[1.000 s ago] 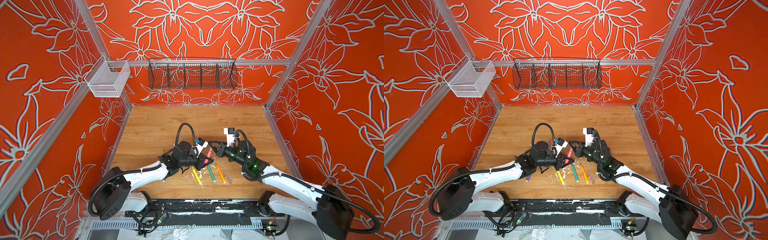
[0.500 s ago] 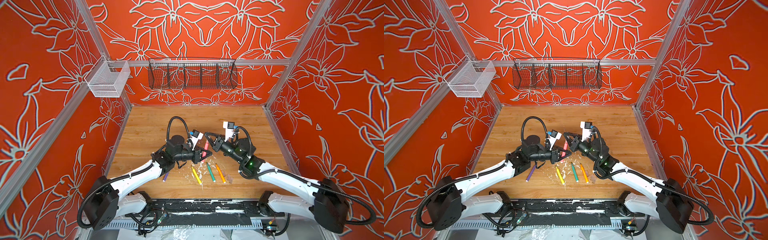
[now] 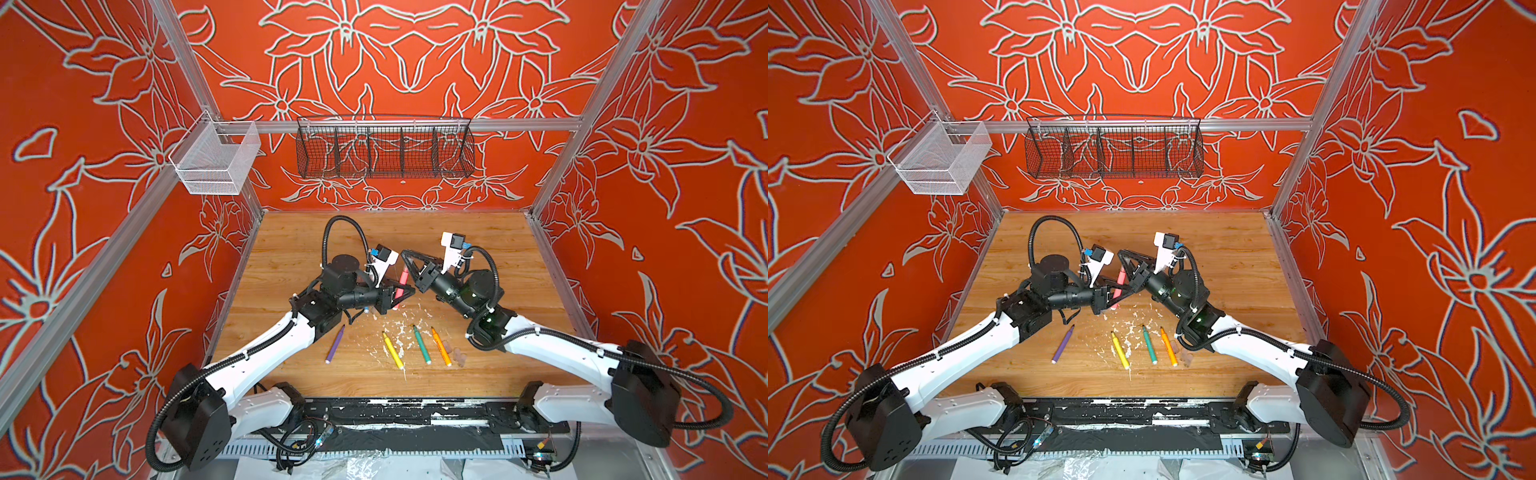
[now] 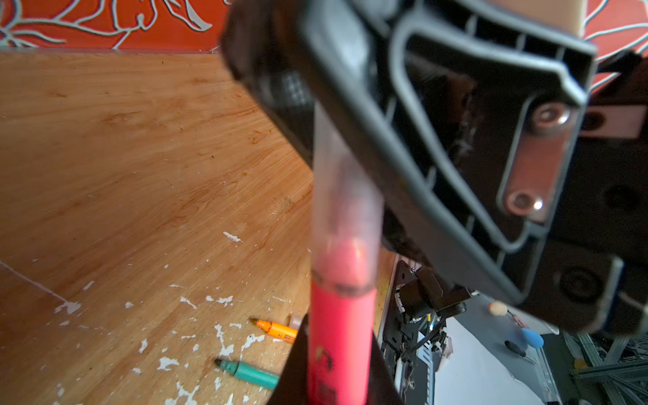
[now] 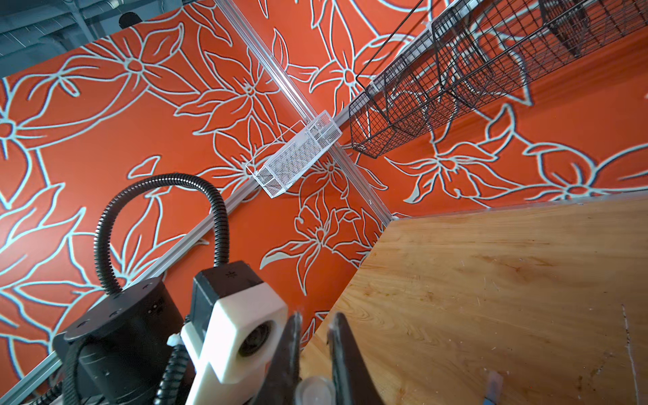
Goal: Insert the pens into the pen caps
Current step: 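Open the right gripper and draw it back from the capped pink marker, then lower the capped pink marker beside the blue marker and release it with the left gripper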
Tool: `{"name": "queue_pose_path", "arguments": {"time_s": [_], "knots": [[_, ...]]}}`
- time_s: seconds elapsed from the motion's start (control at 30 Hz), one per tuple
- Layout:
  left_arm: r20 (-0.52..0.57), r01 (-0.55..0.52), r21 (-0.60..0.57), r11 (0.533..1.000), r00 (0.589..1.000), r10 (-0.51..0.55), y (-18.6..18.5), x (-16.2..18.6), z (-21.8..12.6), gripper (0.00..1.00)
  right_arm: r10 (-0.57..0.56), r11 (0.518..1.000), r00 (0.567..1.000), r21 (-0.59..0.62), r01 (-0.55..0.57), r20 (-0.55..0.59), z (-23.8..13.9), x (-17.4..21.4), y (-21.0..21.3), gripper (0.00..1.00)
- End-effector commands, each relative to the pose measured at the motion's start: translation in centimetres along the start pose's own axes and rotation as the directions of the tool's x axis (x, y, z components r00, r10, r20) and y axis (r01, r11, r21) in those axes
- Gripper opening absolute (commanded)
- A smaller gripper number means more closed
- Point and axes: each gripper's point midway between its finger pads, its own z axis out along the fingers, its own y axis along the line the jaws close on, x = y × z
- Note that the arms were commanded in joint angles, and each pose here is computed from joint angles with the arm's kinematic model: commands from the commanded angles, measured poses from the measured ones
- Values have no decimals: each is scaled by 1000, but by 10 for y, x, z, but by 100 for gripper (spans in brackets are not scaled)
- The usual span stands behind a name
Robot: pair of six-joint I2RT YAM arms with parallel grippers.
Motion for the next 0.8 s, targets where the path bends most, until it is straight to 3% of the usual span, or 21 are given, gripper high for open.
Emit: {"name": "queue_pose_path", "arguments": {"time_s": [0.0,0.17,0.3,0.4,0.5,0.6,0.63,0.77], "knots": [[520,-145,-185,972,825,222,-8,-165,-70,0,27,993,843,-81,-84,-537,-38,151,10,0],[519,-139,-183,973,827,215,-2,-165,-68,0,33,994,842,-72,-86,-539,-38,151,9,0],[467,-62,-202,977,871,152,19,-142,-58,0,35,999,859,-9,-46,-511,-38,139,0,1],[435,117,-265,957,900,10,56,-104,-54,0,34,999,893,51,-12,-450,-46,121,-16,29],[414,341,-353,871,892,-181,99,-46,-55,0,48,990,926,142,6,-374,-57,94,-42,54],[375,504,-525,686,860,-345,141,23,-68,0,64,962,953,271,20,-297,-73,72,-75,67],[348,506,-571,647,863,-367,150,43,-70,0,54,946,959,323,40,-278,-79,67,-87,71],[192,410,-705,579,896,-400,173,100,-73,0,-16,896,969,426,124,-248,-90,54,-108,76]]}}
